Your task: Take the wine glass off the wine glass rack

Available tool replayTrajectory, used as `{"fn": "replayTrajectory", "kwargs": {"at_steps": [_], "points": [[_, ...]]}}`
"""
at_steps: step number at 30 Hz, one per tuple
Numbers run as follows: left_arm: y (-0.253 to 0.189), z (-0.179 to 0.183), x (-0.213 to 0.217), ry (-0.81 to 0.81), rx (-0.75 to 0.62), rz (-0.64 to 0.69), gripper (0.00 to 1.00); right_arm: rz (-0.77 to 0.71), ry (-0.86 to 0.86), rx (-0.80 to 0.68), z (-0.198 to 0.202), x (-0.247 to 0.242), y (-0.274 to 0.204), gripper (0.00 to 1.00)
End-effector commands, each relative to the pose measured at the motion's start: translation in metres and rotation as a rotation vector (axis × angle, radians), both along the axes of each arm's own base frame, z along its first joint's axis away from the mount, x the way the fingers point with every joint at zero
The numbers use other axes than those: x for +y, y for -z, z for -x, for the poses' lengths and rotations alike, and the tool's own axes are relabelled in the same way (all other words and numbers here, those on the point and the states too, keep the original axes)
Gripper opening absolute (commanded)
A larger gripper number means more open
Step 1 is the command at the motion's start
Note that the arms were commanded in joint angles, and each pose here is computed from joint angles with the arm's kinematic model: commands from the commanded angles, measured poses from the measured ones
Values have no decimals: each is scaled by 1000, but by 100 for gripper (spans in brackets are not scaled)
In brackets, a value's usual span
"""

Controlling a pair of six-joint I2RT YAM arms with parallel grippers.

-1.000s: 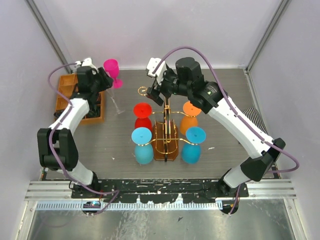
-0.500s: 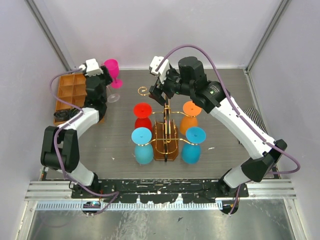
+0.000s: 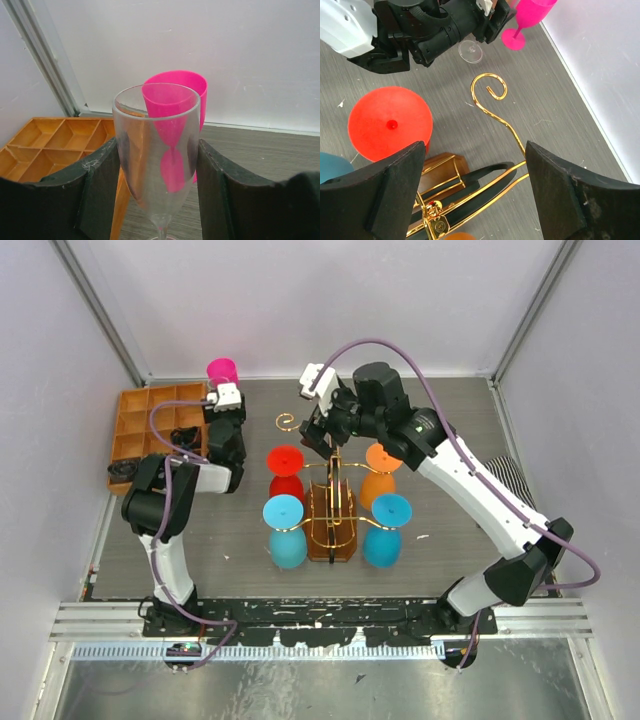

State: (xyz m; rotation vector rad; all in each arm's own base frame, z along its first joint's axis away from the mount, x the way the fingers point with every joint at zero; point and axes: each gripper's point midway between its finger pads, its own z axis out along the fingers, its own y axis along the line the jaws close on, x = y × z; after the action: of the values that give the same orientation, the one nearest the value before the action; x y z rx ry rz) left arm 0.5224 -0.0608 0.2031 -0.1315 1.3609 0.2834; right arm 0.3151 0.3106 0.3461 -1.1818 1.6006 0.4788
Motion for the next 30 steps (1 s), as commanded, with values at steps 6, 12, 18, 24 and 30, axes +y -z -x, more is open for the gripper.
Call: {"fn": "replayTrajectory", "kwargs": {"at_steps": [6, 12, 18, 24, 30], "points": [[-40, -5, 10, -83, -183, 64, 41, -42, 30, -75, 5, -15, -27, 87], [-28, -5, 12, -93, -169, 90, 48, -30, 38, -66, 3, -16, -19, 87], [-13, -6, 15, -117, -140, 89, 51, -29, 47, -70, 2, -19, -19, 87], [1, -8, 16, -134, -119, 100, 57, -41, 42, -62, 2, -17, -20, 86], [0, -4, 18, -135, -122, 115, 70, -43, 53, -58, 0, -20, -20, 86]]}}
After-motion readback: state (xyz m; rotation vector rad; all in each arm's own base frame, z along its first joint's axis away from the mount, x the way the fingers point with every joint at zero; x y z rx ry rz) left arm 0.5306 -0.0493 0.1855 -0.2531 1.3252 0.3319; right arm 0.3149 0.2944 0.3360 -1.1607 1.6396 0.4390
